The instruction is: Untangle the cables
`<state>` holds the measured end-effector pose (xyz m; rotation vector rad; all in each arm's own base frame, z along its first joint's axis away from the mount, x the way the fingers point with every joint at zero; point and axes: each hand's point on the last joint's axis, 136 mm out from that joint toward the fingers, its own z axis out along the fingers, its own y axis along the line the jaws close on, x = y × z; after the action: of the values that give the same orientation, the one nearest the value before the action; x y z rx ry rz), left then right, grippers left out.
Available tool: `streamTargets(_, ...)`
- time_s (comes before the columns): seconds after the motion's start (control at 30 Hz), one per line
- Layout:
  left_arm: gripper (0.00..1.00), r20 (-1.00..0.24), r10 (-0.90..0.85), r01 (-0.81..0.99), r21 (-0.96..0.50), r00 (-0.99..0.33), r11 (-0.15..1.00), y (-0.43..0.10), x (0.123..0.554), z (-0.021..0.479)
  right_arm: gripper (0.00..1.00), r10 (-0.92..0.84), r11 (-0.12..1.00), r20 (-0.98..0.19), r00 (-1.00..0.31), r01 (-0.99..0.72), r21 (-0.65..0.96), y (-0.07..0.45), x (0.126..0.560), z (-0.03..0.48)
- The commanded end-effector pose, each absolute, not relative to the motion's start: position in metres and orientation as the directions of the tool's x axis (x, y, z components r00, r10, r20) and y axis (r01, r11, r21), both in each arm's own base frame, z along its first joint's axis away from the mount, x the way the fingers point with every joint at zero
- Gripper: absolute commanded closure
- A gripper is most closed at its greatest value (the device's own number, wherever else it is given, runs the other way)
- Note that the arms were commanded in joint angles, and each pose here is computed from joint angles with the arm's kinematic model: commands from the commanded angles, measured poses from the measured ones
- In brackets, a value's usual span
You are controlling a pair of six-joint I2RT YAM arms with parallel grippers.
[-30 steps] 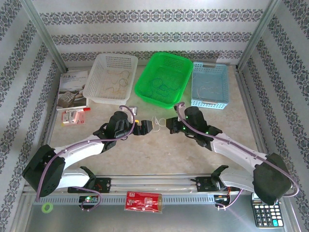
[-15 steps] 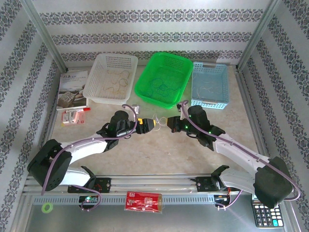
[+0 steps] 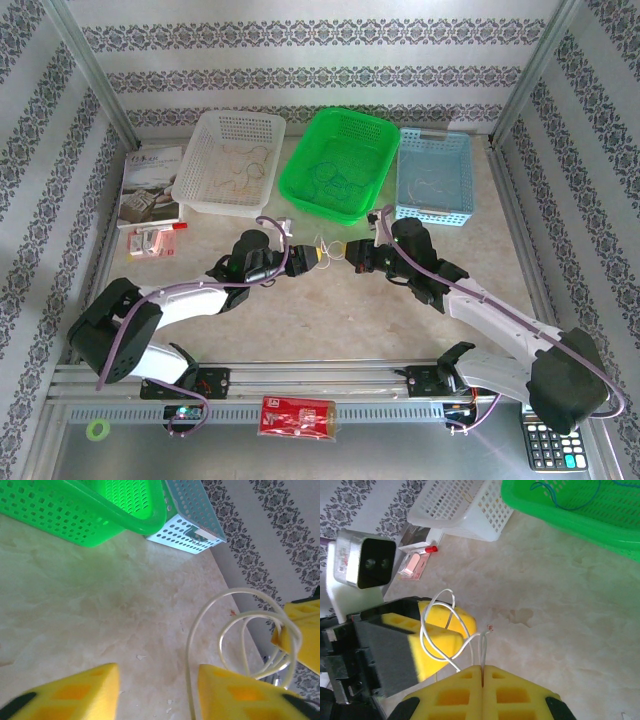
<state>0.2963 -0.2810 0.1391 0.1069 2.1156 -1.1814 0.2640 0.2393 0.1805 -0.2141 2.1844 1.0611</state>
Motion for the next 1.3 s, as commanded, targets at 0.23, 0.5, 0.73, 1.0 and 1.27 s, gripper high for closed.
streamTargets(0.23,1.0,-0.689,-0.225,0.498,-0.676,-0.689,0.543,-0.281,0.29,0.188,1.0,0.225,0.705,-0.638,-0.736,-0.329,0.628,0.213,0.287,0.158)
streamTargets(0.5,1.0,-0.782,-0.252,0.602,-0.606,-0.57,0.519,-0.253,0.278,0.276,1.0,0.326,0.73,-0.566,-0.757,-0.18,0.66,0.181,0.303,0.115)
streamTargets(0.73,1.0,-0.771,-0.339,0.632,-0.636,-0.539,0.443,-0.246,0.283,0.323,1.0,0.331,0.698,-0.537,-0.776,-0.182,0.693,0.189,0.299,0.106)
streamTargets(1.0,1.0,-0.751,-0.35,0.632,-0.661,-0.56,0.405,-0.252,0.287,0.329,0.57,0.278,0.682,-0.561,-0.78,-0.251,0.687,0.199,0.291,0.117)
streamTargets(1.27,1.0,-0.744,-0.334,0.62,-0.668,-0.579,0.413,-0.253,0.287,0.325,0.45,0.25,0.669,-0.656,-0.712,-0.363,0.649,0.203,0.29,0.155)
